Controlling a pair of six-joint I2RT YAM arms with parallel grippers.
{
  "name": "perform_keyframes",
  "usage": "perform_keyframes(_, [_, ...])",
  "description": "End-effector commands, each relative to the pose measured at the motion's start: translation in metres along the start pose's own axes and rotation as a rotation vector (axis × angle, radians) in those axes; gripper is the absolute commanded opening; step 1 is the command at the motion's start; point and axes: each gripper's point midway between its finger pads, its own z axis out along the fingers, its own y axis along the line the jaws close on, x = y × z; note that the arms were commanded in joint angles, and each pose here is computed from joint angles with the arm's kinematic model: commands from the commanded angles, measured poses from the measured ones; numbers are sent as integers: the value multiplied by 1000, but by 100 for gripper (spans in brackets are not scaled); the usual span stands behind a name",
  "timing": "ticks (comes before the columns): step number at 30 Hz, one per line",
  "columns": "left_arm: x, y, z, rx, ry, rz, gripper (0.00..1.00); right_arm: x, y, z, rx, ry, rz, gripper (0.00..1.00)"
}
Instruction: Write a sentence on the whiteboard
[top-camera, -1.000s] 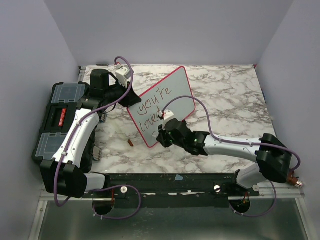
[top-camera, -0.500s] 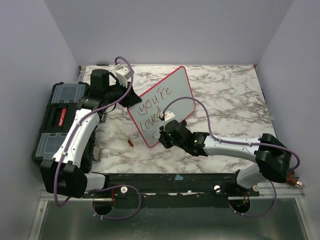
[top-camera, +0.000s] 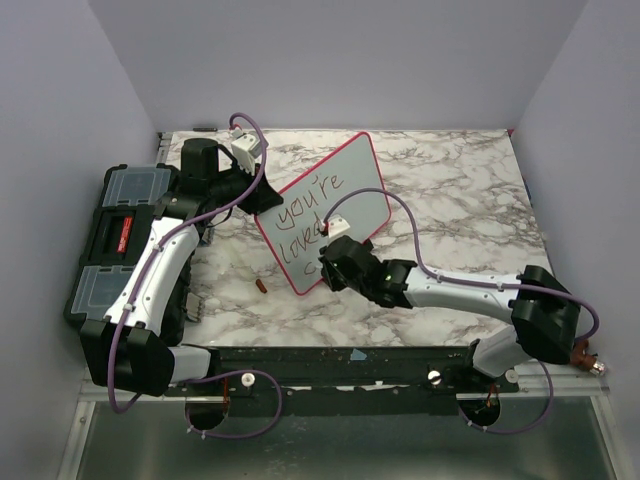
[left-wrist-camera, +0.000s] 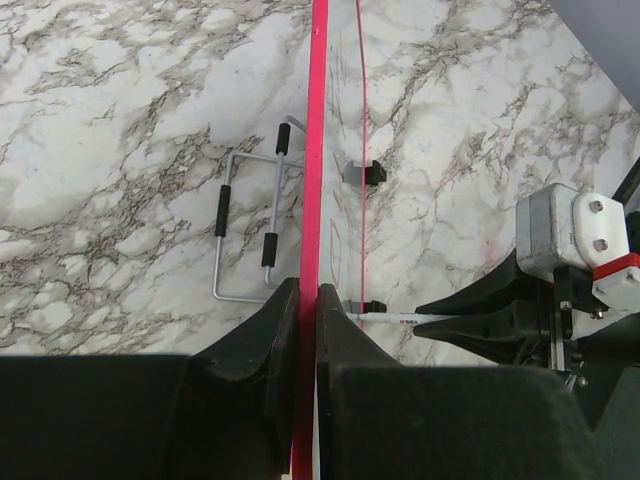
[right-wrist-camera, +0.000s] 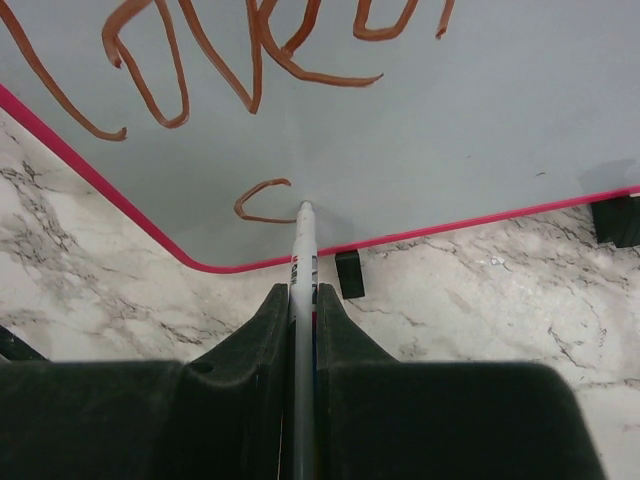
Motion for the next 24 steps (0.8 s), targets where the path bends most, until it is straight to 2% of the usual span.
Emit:
perform_keyframes(1, [-9,1,-4,-30,-29,58,0,-30,2,5,29,-64,-5,1])
perform_keyframes(15, [-8,1,-3,-29,-24,56,0,-79,16,-1,8,-149,-5,1])
perform_keyframes(24, [-8,0,-3,-29,-25,57,0,-65,14,3,8,-126,2,1])
